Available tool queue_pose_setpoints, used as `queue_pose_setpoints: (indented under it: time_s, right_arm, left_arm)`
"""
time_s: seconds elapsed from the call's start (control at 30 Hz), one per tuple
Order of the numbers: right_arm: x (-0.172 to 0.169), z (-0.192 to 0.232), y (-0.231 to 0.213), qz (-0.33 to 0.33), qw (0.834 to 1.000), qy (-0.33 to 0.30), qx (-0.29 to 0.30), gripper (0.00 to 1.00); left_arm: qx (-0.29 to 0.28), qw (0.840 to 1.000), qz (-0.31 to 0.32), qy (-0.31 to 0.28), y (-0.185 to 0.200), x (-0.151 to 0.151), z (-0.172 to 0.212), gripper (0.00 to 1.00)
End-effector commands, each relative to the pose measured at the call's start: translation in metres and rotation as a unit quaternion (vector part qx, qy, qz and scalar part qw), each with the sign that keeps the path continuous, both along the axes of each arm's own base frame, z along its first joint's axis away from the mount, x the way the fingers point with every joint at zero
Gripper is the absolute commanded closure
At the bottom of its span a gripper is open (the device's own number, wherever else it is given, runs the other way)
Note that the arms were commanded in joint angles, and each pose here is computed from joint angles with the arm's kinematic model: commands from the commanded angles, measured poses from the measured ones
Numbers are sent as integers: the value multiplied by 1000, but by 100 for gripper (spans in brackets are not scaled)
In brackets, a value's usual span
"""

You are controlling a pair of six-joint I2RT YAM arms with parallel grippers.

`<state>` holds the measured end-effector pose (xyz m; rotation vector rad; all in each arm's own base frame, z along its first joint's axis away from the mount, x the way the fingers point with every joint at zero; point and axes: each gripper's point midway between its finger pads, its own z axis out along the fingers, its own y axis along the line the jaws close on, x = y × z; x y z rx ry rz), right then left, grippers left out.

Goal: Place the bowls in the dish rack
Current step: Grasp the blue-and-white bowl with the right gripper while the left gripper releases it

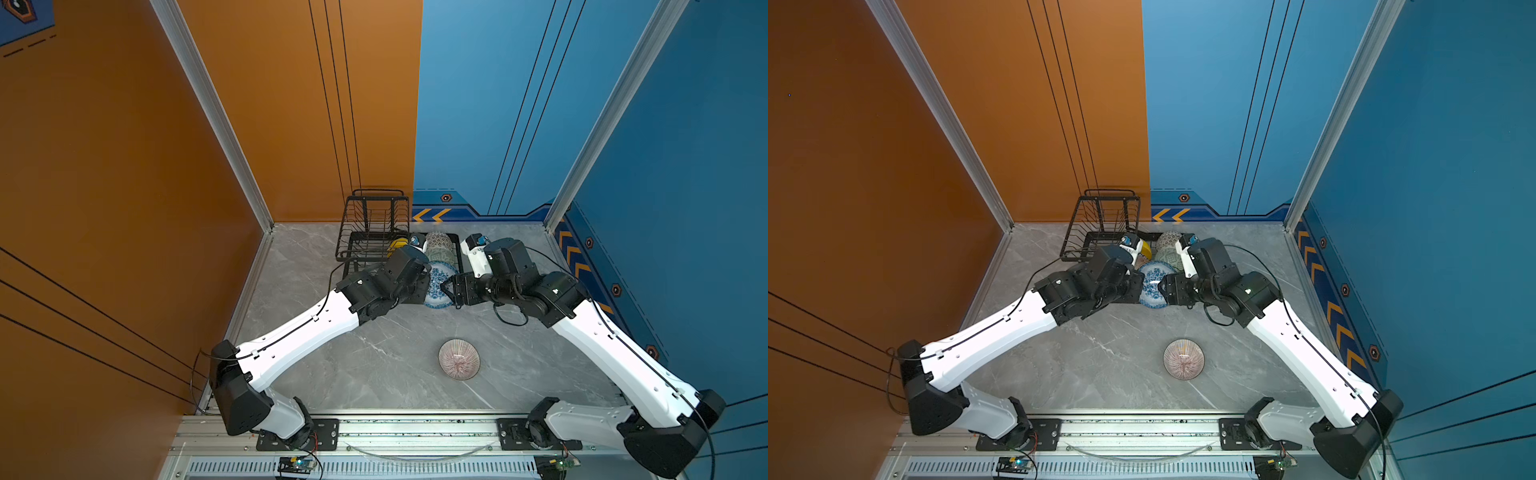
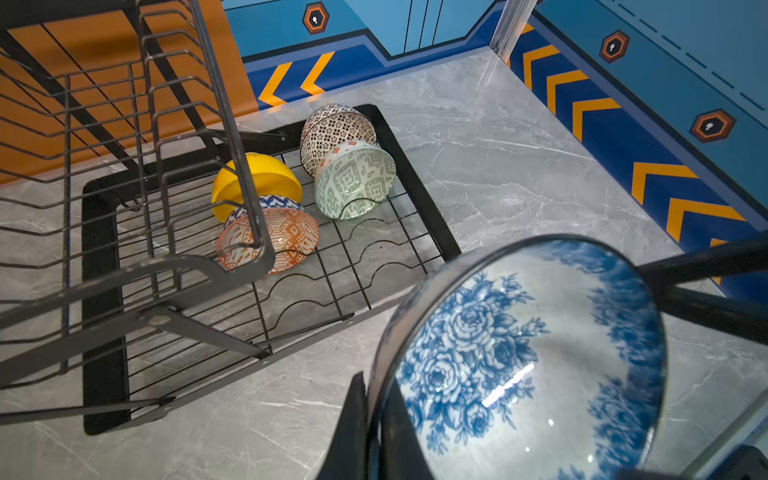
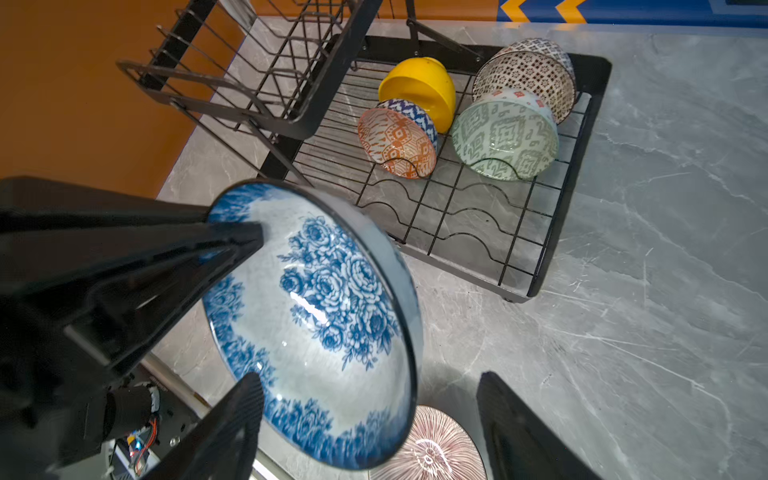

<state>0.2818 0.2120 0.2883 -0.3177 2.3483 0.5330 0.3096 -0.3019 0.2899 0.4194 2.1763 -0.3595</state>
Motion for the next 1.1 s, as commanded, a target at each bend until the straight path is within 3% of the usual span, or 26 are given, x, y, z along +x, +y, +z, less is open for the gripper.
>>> queue_pose_setpoints:
  time_s: [0.0,0.33,0.4,0.87,0.93,1.0,1.07]
  right_arm:
    - [23,9,-5,-64,997,-33,4,30]
    - [37,3,5,-85,996,-19,15,50]
    - [40,3,5,-89,996,-26,17,58]
    - [41,-2,8,-93,995,-36,20,100]
    - [42,1,4,-95,994,-46,13,100]
    - [43,3,1,-93,994,-55,6,100]
    - [44,3,-3,-90,994,-65,-8,100]
  left_arm:
    - [-56,998,17,-32,1,9,30,100]
    - [-87,994,47,-39,17,14,36,100]
    - [-91,994,45,-38,18,15,36,100]
    - [-94,995,-3,-32,4,11,26,100]
    - [-83,996,-21,-23,2,6,24,100]
    - [-71,997,-33,-14,4,0,22,85]
    - [-52,998,-38,-6,9,-5,19,59]
